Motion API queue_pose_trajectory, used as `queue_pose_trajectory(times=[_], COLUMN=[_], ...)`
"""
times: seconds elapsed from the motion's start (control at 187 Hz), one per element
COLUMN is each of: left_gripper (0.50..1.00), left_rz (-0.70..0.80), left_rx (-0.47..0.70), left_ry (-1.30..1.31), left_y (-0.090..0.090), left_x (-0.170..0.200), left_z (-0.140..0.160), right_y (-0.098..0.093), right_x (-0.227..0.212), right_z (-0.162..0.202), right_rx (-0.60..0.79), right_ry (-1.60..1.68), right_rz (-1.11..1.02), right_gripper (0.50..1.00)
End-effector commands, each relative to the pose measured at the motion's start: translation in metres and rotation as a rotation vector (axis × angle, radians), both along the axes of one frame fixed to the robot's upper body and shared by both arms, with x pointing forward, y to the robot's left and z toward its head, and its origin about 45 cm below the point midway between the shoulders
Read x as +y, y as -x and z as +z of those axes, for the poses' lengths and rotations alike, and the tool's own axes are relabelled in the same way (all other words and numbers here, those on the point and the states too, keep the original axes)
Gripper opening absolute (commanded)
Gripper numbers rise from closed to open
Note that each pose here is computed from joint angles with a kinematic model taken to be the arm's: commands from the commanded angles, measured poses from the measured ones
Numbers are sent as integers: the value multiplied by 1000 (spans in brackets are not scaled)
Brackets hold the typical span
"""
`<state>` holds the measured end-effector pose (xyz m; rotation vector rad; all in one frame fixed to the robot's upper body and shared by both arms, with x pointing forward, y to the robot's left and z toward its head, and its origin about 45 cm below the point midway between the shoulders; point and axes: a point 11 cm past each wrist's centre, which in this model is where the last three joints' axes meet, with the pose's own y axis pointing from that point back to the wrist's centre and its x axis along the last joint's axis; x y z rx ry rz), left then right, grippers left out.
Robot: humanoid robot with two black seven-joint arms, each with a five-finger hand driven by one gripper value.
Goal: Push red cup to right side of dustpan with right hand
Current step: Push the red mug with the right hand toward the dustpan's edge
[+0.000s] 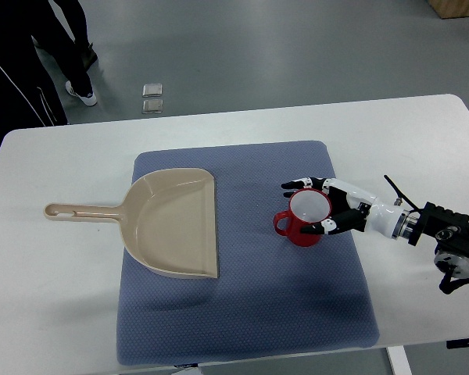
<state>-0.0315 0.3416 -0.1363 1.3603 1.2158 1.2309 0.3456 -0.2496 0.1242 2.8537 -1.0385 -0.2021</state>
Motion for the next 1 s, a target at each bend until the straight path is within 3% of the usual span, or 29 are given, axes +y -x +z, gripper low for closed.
queue_pose_trajectory(times=[0.0, 0.996], left_gripper=[1000, 1000], left_rz=[0, 0], left_rx=[0, 0], left_ry=[0, 0], left_y=[0, 0], left_x=[0, 0], left_z=[0, 0], right_y=[1, 8], right_x=[0, 33], right_z=[-2, -13], right_rx=[-1, 6], right_ry=[4, -31], right_rz=[-7, 7], right_gripper=[934, 934])
